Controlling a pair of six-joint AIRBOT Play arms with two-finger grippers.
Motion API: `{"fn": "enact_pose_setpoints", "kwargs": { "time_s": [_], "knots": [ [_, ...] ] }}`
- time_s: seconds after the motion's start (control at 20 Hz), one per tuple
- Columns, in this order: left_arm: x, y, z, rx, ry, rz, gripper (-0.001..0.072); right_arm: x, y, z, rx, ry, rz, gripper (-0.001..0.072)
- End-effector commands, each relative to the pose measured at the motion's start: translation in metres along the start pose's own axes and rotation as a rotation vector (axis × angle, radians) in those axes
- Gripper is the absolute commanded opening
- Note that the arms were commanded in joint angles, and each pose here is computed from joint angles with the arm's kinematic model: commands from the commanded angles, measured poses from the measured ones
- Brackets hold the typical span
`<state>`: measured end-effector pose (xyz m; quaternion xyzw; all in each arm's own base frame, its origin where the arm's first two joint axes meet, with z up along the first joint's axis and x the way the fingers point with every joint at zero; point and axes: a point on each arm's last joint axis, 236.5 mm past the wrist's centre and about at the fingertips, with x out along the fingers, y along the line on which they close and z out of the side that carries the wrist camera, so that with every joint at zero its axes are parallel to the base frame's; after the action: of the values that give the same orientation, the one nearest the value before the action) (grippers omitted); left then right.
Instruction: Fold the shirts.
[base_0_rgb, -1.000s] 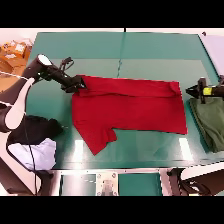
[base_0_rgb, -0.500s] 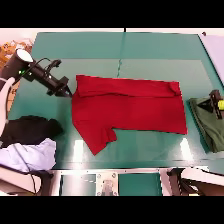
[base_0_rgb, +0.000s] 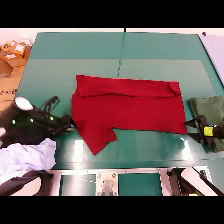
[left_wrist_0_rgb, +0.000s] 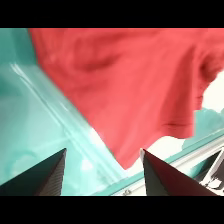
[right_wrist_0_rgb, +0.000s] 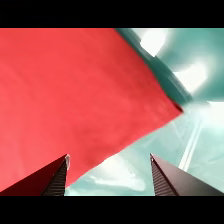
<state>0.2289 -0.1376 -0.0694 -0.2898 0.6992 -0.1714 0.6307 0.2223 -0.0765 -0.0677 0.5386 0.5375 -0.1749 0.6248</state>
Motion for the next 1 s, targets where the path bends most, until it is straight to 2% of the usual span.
{"fn": "enact_pose_setpoints", "kwargs": {
  "time_s": [0.0,0.15,0.3,0.4,0.45,0.5,0.6,0.75,0.95],
  "knots": [
    [0.039,0.008,-0.014,-0.078,-0.087,-0.064,0.0534,0.025,-0.014,-0.006,0.049,-0.018,-0.007,0.0572],
    [0.063,-0.008,-0.008,-0.017,-0.163,-0.039,0.0533,0.043,-0.010,-0.002,0.048,-0.010,-0.010,0.0572],
    [0.068,-0.018,0.006,-0.044,-0.236,-0.061,0.0519,0.064,0.001,0.006,0.066,-0.019,0.015,0.0572],
    [0.067,-0.021,0.006,-0.020,-0.232,-0.063,0.0069,0.075,0.008,0.011,0.060,-0.018,0.030,0.0570],
    [0.066,-0.026,0.006,0.015,-0.222,-0.070,0.0025,0.078,0.013,0.011,0.059,-0.004,0.039,0.0552],
    [0.063,-0.033,0.006,0.047,-0.208,-0.075,0.0025,0.079,0.016,0.011,0.046,0.008,0.043,0.0543],
    [0.055,-0.042,0.000,0.141,-0.142,-0.044,0.0024,0.073,0.024,0.004,-0.023,0.056,0.057,0.0025],
    [0.033,-0.037,-0.016,0.239,-0.025,0.076,0.0024,0.057,0.024,-0.004,-0.092,0.115,0.036,0.0021],
    [-0.011,-0.035,-0.036,0.316,-0.007,0.189,0.0024,0.022,-0.006,-0.005,-0.099,0.093,-0.097,0.0020]
  ]
}}
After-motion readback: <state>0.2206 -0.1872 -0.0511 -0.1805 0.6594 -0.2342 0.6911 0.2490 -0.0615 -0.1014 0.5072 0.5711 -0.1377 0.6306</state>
